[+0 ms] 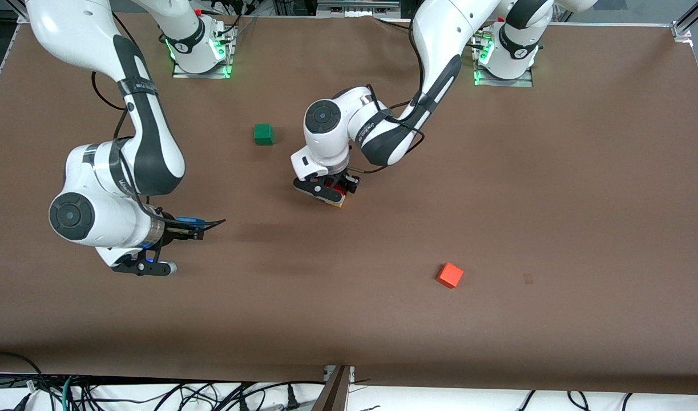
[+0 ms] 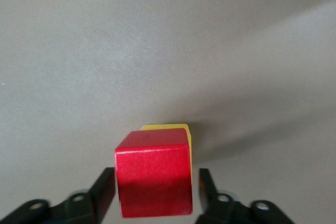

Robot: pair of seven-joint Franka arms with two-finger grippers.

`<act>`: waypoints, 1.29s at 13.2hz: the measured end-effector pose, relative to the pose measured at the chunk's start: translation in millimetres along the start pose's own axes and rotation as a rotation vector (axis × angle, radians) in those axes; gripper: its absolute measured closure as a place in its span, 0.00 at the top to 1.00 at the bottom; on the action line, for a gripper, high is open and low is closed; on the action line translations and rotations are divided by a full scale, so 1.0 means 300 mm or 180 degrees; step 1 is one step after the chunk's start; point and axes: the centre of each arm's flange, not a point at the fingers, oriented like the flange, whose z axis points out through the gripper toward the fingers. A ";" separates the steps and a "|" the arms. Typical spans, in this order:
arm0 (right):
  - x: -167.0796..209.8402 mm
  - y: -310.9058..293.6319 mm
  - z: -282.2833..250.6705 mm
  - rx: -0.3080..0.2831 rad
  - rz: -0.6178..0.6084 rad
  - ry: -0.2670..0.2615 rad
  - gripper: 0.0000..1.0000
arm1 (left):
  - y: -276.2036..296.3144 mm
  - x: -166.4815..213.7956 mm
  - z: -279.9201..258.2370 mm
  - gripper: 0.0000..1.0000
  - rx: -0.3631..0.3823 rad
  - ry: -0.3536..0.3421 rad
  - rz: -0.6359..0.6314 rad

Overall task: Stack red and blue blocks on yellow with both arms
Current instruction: 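Open the left gripper on the red cube and lift away, then carry the blue cube over the stack while the left gripper withdraws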

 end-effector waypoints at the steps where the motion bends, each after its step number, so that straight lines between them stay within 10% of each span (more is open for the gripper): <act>1: -0.002 -0.013 -0.011 0.0000 0.0001 0.0005 0.55 | 0.000 0.003 -0.008 0.89 -0.0005 0.0010 -0.0003; 6: -0.028 -0.110 -0.039 0.0004 -0.0020 0.0028 0.55 | -0.200 0.091 -0.230 1.00 0.0067 -0.0027 -0.0285; 17: -0.285 -0.763 -0.014 0.0280 0.0338 0.0335 0.55 | -1.329 0.175 -0.931 1.00 0.0043 0.0682 -0.1460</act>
